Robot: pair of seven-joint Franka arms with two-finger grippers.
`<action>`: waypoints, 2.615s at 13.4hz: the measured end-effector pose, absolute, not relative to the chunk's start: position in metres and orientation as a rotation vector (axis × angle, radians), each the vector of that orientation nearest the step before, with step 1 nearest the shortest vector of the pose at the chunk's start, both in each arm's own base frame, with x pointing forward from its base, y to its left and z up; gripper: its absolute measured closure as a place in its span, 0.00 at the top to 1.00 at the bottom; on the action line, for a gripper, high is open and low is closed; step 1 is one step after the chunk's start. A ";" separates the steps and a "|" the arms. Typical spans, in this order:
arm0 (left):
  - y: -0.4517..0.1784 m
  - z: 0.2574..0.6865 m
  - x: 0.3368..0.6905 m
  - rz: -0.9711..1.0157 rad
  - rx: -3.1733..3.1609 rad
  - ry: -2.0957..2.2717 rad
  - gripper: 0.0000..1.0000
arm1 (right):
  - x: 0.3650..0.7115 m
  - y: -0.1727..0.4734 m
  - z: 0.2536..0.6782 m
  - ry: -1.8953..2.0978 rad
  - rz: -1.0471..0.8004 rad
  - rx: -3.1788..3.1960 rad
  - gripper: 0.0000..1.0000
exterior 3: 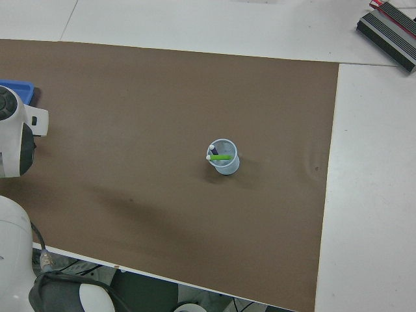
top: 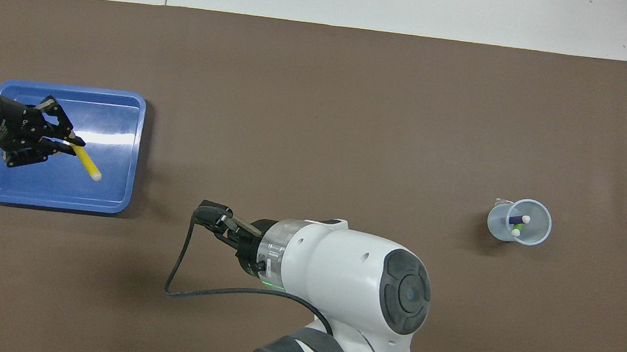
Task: Transfer and insert pens with both arms
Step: 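Carry the yellow pen toward the approaching right gripper, then grasp the yellow pen end with the right gripper from the left gripper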
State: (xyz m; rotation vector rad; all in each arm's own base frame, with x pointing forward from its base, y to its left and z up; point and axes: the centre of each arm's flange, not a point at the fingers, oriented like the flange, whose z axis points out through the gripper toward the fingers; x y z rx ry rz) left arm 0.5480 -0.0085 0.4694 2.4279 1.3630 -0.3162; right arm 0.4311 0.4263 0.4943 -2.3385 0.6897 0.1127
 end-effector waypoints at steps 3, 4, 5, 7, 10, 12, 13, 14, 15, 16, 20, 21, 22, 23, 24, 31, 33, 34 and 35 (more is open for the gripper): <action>-0.037 0.482 0.518 -0.362 2.303 1.518 0.19 | 0.427 0.435 0.496 0.722 0.087 -2.302 1.00; -0.047 0.484 0.506 -0.369 2.260 1.567 0.19 | 0.426 0.437 0.495 0.732 0.084 -2.293 1.00; -0.056 0.486 0.496 -0.369 2.220 1.621 0.19 | 0.425 0.440 0.496 0.750 0.093 -2.262 1.00; -0.073 0.488 0.479 -0.392 2.147 1.709 0.19 | 0.415 0.455 0.506 0.764 0.063 -2.175 1.00; -0.086 0.490 0.465 -0.445 2.045 1.800 0.19 | 0.404 0.467 0.507 0.752 0.039 -2.146 1.00; -0.087 0.490 0.460 -0.469 2.009 1.819 0.19 | 0.405 0.468 0.502 0.756 0.043 -2.151 1.00; -0.087 0.489 0.458 -0.476 2.004 1.822 0.19 | 0.406 0.470 0.498 0.760 0.046 -2.155 1.00; -0.087 0.488 0.457 -0.486 2.004 1.824 0.19 | 0.410 0.471 0.494 0.767 0.041 -2.152 1.00; -0.088 0.487 0.455 -0.499 2.004 1.823 0.19 | 0.415 0.474 0.491 0.777 0.026 -2.140 0.91; -0.089 0.488 0.454 -0.504 2.003 1.821 0.19 | 0.421 0.477 0.488 0.784 0.017 -2.130 0.90; -0.090 0.490 0.450 -0.520 2.009 1.815 0.19 | 0.432 0.486 0.491 0.784 0.010 -2.106 0.80; -0.091 0.490 0.450 -0.522 2.010 1.814 0.19 | 0.433 0.487 0.492 0.783 0.009 -2.104 0.80; -0.091 0.491 0.449 -0.525 2.012 1.813 0.19 | 0.432 0.487 0.493 0.782 0.009 -2.103 0.80; -0.091 0.492 0.449 -0.527 2.013 1.812 0.19 | 0.432 0.487 0.493 0.781 0.009 -2.103 0.71; -0.091 0.492 0.448 -0.530 2.014 1.811 0.19 | 0.431 0.488 0.492 0.778 0.012 -2.105 0.70; -0.092 0.495 0.445 -0.536 2.019 1.806 0.19 | 0.422 0.497 0.488 0.762 0.025 -2.118 0.41; -0.092 0.497 0.444 -0.535 2.018 1.805 0.19 | 0.423 0.497 0.487 0.764 0.026 -2.119 0.30; -0.092 0.497 0.444 -0.537 2.019 1.805 0.19 | 0.423 0.496 0.486 0.765 0.024 -2.119 0.30; -0.091 0.497 0.445 -0.534 2.015 1.806 0.19 | 0.423 0.496 0.485 0.765 0.026 -2.123 0.24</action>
